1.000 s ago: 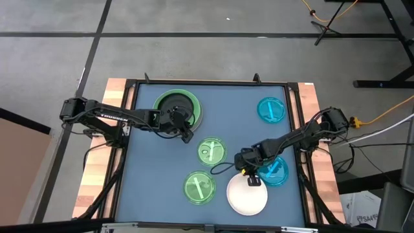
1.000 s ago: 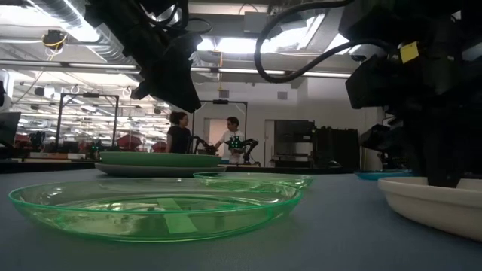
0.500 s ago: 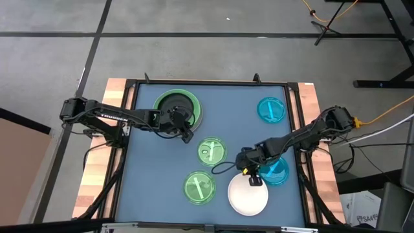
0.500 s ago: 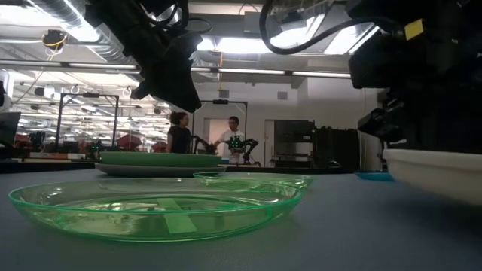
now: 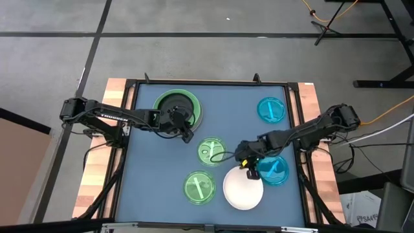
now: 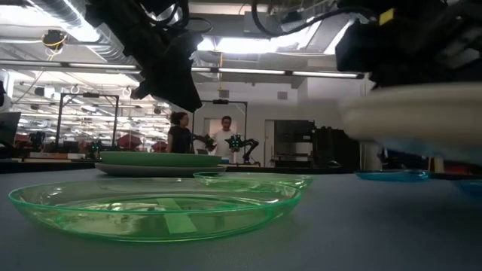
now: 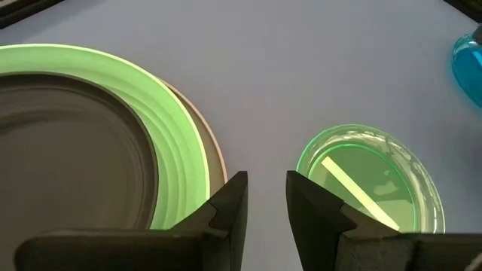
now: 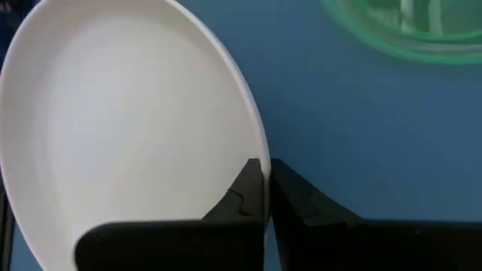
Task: Stack plastic plates
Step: Stack the white plate on top of the black plate
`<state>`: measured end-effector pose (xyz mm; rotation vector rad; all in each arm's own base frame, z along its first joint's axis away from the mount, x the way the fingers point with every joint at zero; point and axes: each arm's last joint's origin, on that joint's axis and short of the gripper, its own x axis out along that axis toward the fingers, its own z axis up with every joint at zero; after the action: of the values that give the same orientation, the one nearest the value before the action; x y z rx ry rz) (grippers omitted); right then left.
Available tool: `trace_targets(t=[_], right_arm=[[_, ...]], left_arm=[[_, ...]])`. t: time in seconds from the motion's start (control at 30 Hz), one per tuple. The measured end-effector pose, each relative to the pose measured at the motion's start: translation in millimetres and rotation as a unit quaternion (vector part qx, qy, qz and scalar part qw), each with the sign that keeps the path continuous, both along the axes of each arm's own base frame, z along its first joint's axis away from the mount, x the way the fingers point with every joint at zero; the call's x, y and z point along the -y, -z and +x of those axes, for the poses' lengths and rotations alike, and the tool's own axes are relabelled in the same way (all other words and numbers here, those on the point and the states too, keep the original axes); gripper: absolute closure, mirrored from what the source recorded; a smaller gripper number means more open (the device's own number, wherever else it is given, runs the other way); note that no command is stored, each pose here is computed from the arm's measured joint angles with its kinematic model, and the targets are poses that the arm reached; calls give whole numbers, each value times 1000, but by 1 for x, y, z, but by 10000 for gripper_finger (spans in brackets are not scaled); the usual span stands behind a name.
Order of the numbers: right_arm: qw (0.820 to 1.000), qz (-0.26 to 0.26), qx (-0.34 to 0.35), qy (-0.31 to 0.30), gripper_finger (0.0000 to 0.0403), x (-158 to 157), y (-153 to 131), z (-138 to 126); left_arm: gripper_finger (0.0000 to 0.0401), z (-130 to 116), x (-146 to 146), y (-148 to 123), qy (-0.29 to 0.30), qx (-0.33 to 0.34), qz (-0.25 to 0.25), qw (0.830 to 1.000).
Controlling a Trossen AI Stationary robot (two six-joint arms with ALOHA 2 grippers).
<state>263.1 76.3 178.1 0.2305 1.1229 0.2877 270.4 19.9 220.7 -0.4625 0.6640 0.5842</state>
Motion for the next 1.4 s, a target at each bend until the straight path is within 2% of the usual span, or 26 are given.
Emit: trace_targets(t=[0.1,0.3,0.67,0.97,1.2,1.4], right_arm=[[1000,-1,21,13,403,12,-8,1],[994,-13,69,85,403,46,-21,7],[974,-56,84,205,403,101,-24,10],[949,-65,150,271,403,137,-33,14],[920,-104,186,329,403,158,-38,14],[905,-117,206,354,403,169,-42,14]], left_arm=[[316,1,0,-1,0,9,-3,1000],[316,6,0,-6,1,44,-3,999],[316,13,-1,-15,-5,104,6,995],[316,14,-4,-19,-41,124,39,991],[316,15,-6,-22,-65,136,57,987],[316,15,-9,-25,-102,147,84,980]])
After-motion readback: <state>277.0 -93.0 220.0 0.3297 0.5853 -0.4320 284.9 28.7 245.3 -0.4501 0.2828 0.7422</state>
